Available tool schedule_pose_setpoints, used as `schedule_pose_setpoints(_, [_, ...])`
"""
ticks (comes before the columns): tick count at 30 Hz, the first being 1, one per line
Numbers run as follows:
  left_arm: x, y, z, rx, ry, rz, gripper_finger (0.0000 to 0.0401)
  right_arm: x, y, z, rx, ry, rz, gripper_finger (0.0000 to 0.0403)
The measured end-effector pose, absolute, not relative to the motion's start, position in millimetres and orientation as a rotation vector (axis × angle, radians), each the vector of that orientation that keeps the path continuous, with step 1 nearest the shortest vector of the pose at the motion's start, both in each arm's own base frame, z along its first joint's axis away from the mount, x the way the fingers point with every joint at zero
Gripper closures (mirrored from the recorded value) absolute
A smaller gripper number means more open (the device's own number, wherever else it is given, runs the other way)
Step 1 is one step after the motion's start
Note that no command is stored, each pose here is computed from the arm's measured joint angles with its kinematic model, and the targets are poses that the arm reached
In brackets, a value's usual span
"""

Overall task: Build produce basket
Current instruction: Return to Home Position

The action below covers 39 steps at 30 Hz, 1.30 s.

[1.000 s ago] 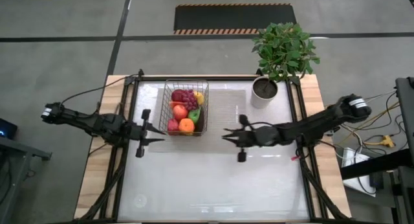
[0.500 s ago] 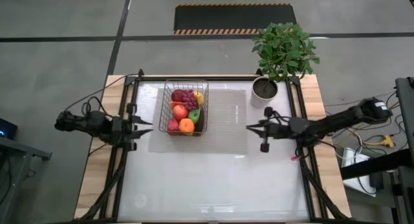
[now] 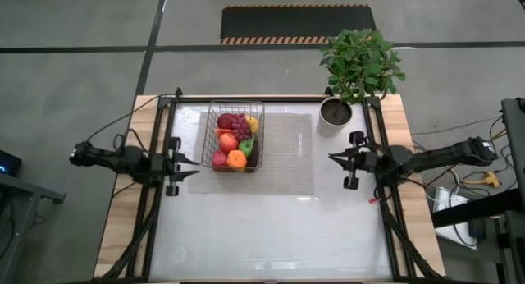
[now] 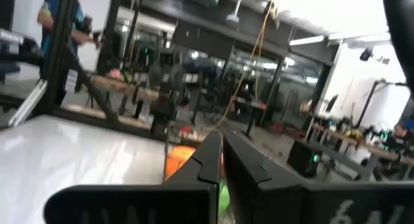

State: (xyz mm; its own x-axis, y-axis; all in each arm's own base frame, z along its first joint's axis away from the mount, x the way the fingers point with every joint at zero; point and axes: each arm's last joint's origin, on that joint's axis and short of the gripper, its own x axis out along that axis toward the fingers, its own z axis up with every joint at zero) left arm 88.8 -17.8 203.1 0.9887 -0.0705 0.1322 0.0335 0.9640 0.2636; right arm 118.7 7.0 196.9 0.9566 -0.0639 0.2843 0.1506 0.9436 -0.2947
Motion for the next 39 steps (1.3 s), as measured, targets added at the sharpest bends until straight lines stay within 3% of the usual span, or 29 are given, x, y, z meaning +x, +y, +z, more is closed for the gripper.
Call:
schedule_pose_setpoints(10, [96.9,-20.7,183.8,0.18,-0.185,-0.078,0.0324,105.1,7.4,208.8,-0.307,-0.414,-0.075,0.0394])
schedule_pose_setpoints(21, [96.6,-20.5,185.1,0.175,-0.2,-0.071,0.0324,103.5,7.1,207.9,0.049,-0.411,-0.006,0.0394])
schedule_pose_setpoints(39, [96.8,-20.5,184.3,0.175,-0.198,-0.071,0.0324,103.6,7.1,207.6,0.068,-0.409,-0.002,0.0394])
